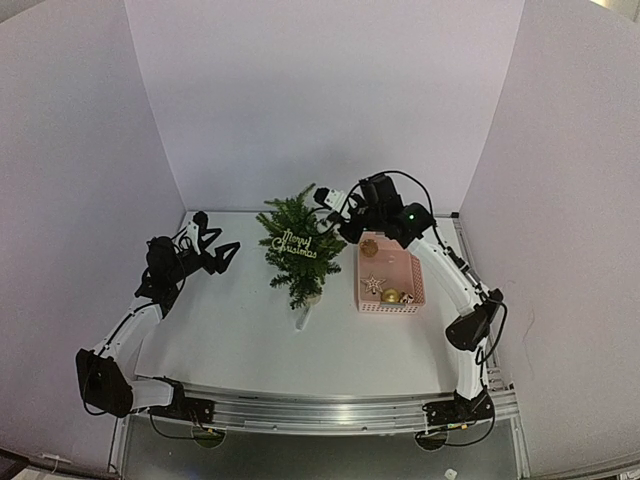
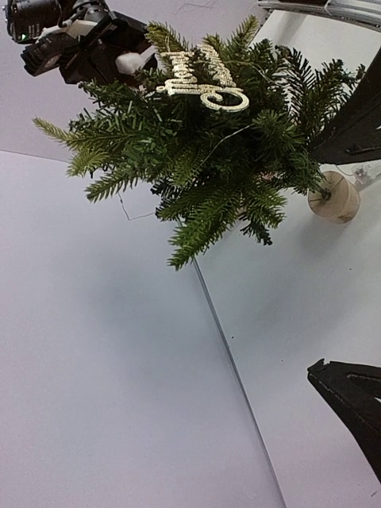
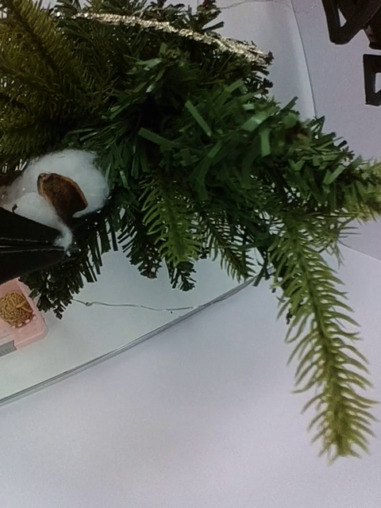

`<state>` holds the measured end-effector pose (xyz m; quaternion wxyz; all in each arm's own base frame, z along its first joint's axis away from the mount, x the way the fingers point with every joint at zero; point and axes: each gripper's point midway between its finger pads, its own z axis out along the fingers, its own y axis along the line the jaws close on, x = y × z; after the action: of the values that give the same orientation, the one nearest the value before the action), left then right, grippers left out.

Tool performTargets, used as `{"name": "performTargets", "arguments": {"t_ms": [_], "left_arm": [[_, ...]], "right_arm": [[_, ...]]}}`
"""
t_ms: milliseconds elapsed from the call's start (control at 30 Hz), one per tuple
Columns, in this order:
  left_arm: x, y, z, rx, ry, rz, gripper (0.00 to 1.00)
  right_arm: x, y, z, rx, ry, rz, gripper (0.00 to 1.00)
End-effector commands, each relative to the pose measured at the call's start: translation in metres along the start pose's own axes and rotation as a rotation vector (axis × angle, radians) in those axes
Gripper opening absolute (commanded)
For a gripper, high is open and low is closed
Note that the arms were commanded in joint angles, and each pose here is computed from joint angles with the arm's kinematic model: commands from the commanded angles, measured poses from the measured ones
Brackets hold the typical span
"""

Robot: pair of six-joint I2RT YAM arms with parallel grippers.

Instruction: Decorate the small christmas tree

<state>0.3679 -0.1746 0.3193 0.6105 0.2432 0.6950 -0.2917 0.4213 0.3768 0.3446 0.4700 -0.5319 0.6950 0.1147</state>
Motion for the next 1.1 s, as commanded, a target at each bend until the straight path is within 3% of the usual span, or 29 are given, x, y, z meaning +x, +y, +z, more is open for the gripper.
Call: {"name": "performTargets", "arguments": {"t_ms": [0, 300, 400, 867, 1067], "left_arm": [[-0.020, -0.001, -0.004, -0.005, -0.049, 0.042, 0.86], [-0.018, -0.001, -0.003, 0.003, -0.045, 0.035, 0.86], [-0.018, -0.002, -0.002, 0.005, -0.045, 0.035, 0.86], [-0.018, -0.002, -0.003, 0.006, -0.042, 0.037, 0.86], [-0.018, -0.002, -0.002, 0.007, -0.044, 0.037, 0.86]], "right_arm": [[-0.014, 0.003, -0.012, -0.001, -0.059, 0.033, 0.00], [-0.030, -0.008, -0.032, 0.057, -0.105, 0.049, 0.00], [-0.031, -0.010, -0.035, 0.070, -0.109, 0.055, 0.05], [-0.061, -0.034, -0.054, 0.163, -0.196, 0.128, 0.51], [-0.076, -0.048, -0.064, 0.215, -0.246, 0.199, 0.61]]}}
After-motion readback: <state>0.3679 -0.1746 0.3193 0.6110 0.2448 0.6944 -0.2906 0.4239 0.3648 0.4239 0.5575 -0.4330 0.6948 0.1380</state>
